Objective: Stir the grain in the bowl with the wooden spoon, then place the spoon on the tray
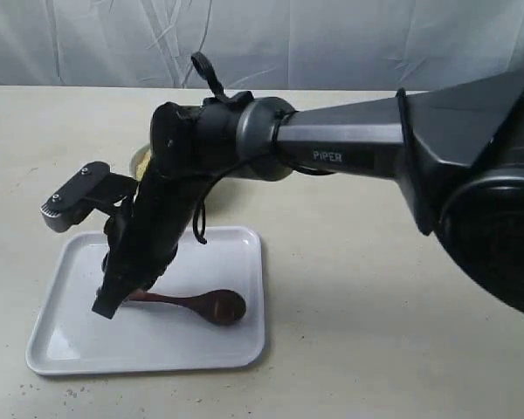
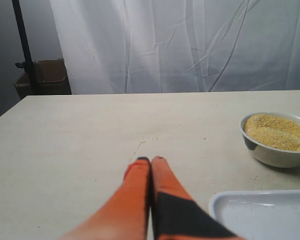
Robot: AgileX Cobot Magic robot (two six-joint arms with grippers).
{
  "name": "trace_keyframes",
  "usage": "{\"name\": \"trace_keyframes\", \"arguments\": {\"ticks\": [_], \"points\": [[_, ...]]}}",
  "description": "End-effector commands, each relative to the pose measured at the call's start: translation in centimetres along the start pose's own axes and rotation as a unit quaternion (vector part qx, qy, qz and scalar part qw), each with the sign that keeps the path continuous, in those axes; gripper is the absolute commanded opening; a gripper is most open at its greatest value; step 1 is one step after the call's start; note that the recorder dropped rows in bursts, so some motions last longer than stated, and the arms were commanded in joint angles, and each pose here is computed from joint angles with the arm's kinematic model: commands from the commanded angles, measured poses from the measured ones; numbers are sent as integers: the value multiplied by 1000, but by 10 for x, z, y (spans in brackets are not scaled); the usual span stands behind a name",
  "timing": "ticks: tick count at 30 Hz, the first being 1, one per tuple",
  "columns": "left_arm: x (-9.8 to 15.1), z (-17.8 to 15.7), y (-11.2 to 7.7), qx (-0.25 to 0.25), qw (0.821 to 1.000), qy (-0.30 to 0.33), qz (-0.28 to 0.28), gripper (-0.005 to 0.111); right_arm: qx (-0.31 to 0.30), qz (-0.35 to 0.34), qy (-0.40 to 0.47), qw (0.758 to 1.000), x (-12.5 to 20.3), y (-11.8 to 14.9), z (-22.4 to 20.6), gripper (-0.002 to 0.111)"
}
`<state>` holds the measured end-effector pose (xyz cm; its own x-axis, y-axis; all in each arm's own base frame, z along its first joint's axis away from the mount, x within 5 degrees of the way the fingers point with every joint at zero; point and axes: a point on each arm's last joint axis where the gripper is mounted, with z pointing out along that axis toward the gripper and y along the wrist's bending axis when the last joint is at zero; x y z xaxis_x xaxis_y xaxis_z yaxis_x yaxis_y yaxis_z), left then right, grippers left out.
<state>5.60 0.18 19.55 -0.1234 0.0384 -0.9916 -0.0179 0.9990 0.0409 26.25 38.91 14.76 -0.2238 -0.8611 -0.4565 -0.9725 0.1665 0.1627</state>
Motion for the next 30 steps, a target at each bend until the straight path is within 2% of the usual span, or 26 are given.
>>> {"name": "trace_keyframes", "arguments": {"ticks": [1,2,5,6,8,9,12,13,14,18,20,22,26,30], "points": [[1,0,0,0,1000,-3,-1,0,50,30,-8,998,-1,-9,-4,63],[1,0,0,0,1000,-3,-1,0,91,34,4,995,-2,-13,-15,63],[1,0,0,0,1000,-3,-1,0,143,47,32,988,-4,-9,-60,60],[1,0,0,0,1000,-3,-1,0,154,43,54,986,1,-10,-73,52],[1,0,0,0,1000,-3,-1,0,173,174,50,968,24,-30,-104,19],[1,0,0,0,1000,-3,-1,0,177,226,64,956,48,-44,-121,0],[1,0,0,0,1000,-3,-1,0,204,361,43,909,117,-64,-189,2],[1,0,0,0,1000,-3,-1,0,229,397,13,889,144,-64,-220,2],[1,0,0,0,1000,-3,-1,0,243,412,-2,878,158,-63,-235,2],[1,0,0,0,1000,-3,-1,0,313,482,-65,816,223,-36,-301,2],[1,0,0,0,1000,-3,-1,0,348,507,-109,781,241,-17,-321,2],[1,0,0,0,1000,-3,-1,0,387,504,-168,753,251,7,-336,2],[1,0,0,0,1000,-3,-1,0,446,451,-252,731,261,54,-343,2],[1,0,0,0,1000,-3,-1,0,512,383,-291,712,280,83,-330,2]]}}
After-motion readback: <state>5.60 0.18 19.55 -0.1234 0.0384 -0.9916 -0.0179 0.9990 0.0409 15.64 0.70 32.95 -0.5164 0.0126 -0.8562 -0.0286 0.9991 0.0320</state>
